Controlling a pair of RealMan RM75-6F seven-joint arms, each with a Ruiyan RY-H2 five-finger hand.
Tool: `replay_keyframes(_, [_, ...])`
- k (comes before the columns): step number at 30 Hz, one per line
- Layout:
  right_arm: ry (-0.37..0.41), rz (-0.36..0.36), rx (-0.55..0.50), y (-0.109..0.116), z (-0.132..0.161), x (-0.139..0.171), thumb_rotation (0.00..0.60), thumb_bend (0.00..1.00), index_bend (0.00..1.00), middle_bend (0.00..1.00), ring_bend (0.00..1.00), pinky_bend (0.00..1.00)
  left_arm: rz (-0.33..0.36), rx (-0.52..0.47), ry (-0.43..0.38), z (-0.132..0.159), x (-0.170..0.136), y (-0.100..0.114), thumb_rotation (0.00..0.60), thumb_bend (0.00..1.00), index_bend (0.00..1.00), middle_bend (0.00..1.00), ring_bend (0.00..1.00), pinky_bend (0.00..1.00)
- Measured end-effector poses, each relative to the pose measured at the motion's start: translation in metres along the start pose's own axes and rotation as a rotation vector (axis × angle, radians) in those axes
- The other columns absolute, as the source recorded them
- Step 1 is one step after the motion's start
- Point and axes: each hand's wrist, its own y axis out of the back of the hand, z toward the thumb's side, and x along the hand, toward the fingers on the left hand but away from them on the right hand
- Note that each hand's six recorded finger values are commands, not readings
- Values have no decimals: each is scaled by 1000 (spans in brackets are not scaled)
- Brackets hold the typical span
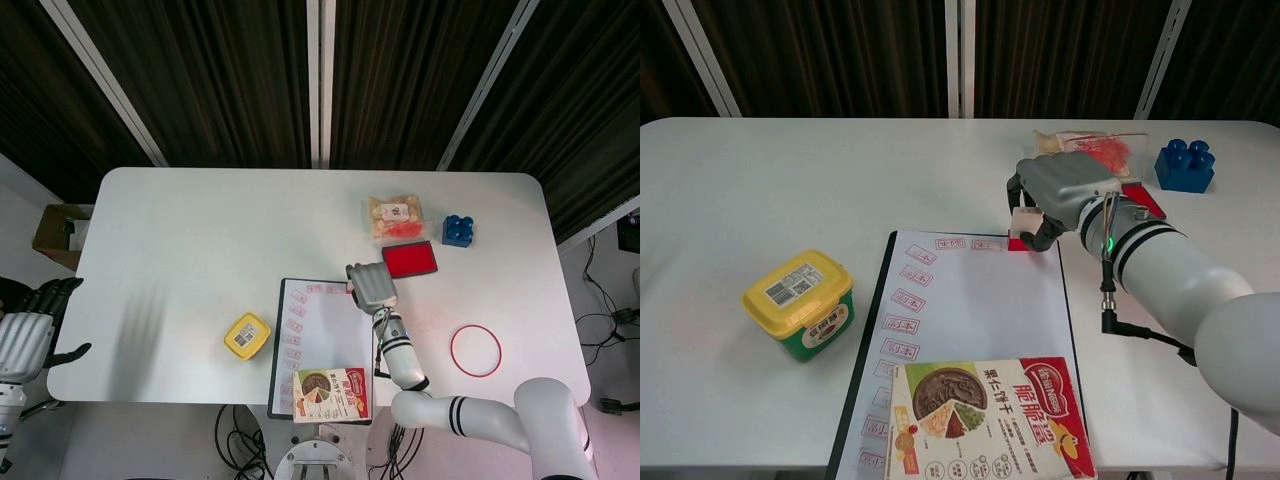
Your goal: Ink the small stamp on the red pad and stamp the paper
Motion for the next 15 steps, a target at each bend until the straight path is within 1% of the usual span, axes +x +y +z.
replay_keyframes(8, [7,-13,-19,5,2,1,600,478,1000,898,909,1000,2,1,4,-1,-1,1,600,0,123,138,117,203])
replay_keyframes(11, [15,-48,-38,16,3,3,600,478,1000,898,909,1000,2,3,2,0,-1,1,600,0,123,139,117,203])
replay_keyframes(15, [28,-105,-99,39,1,9,600,478,1000,899,908,1000,1,7,0,1,-1,2,600,0,123,138,117,203])
